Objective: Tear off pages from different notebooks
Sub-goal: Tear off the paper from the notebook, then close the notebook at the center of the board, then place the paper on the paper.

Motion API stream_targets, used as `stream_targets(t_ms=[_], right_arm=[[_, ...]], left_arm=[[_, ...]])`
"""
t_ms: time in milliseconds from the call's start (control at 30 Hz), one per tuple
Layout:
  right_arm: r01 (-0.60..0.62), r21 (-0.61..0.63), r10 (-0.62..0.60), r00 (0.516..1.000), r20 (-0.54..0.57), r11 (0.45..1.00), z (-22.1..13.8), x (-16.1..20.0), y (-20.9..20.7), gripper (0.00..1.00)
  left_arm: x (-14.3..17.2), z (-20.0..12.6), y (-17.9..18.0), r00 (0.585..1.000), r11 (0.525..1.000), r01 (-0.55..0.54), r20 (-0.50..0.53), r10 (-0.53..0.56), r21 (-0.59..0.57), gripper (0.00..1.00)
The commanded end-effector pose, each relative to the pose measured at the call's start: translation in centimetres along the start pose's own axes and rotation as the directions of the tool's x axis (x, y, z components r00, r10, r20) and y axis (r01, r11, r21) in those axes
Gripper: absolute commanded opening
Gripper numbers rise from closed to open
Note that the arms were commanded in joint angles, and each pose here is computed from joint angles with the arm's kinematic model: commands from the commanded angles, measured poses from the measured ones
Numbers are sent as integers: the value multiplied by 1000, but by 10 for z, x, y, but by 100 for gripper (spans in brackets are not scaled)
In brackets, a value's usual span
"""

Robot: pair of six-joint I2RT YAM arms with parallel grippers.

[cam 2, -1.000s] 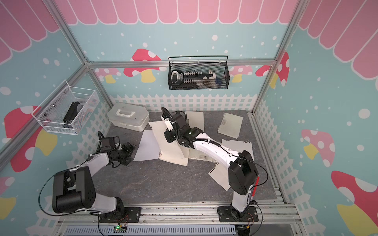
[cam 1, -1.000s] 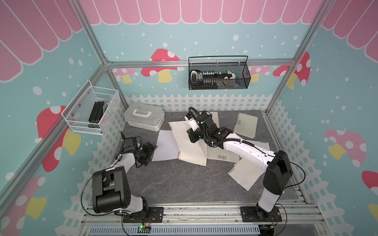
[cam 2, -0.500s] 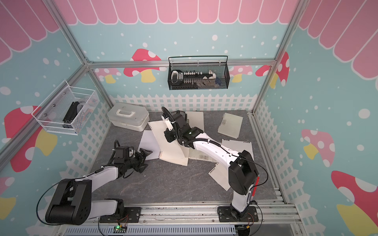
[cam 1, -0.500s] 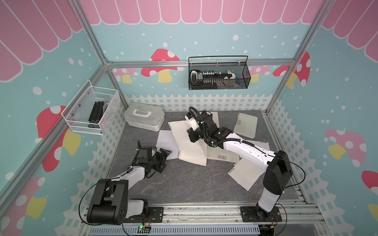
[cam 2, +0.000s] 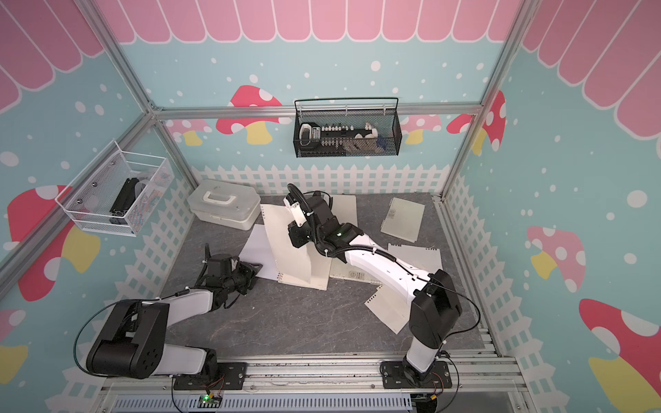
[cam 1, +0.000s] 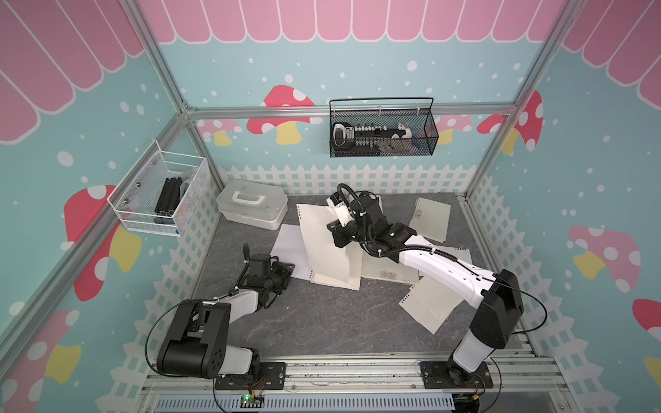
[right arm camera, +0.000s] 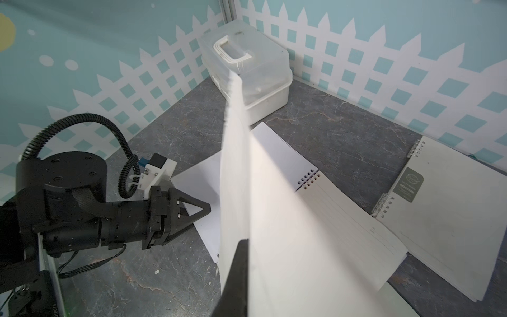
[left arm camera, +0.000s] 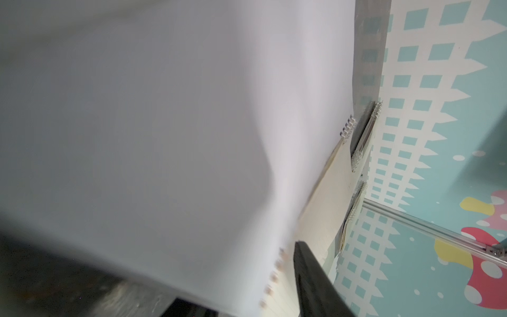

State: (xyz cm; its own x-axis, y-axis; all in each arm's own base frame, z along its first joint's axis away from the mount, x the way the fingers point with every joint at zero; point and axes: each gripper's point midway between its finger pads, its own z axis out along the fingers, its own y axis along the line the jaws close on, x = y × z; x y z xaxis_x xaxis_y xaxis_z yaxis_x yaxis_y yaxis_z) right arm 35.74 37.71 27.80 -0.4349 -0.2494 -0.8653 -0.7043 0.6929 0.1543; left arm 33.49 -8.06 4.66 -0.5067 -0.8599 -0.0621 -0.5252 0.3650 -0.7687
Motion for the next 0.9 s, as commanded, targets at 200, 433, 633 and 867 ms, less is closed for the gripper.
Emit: stream_targets(t_ms=[200, 433, 633, 867], right_arm=[[-75, -121, 77, 997, 9, 990, -6, 1, 17, 0], [-352, 193, 351, 935, 41, 916, -59, 48, -96, 3], [-525, 454, 562, 825, 62, 720, -115, 133, -195, 6], [-620, 401, 655, 753, 64, 674, -121, 156, -228, 4]], left_arm=[[-19, -15, -25, 985, 990, -124, 109, 131, -64, 10], [-19, -16, -54, 945, 952, -302, 116, 306, -49, 0], [-4, -18, -93, 833, 839, -544, 114, 541, -11, 0], [-35, -88, -96, 599, 655, -680, 266, 756, -329, 0]])
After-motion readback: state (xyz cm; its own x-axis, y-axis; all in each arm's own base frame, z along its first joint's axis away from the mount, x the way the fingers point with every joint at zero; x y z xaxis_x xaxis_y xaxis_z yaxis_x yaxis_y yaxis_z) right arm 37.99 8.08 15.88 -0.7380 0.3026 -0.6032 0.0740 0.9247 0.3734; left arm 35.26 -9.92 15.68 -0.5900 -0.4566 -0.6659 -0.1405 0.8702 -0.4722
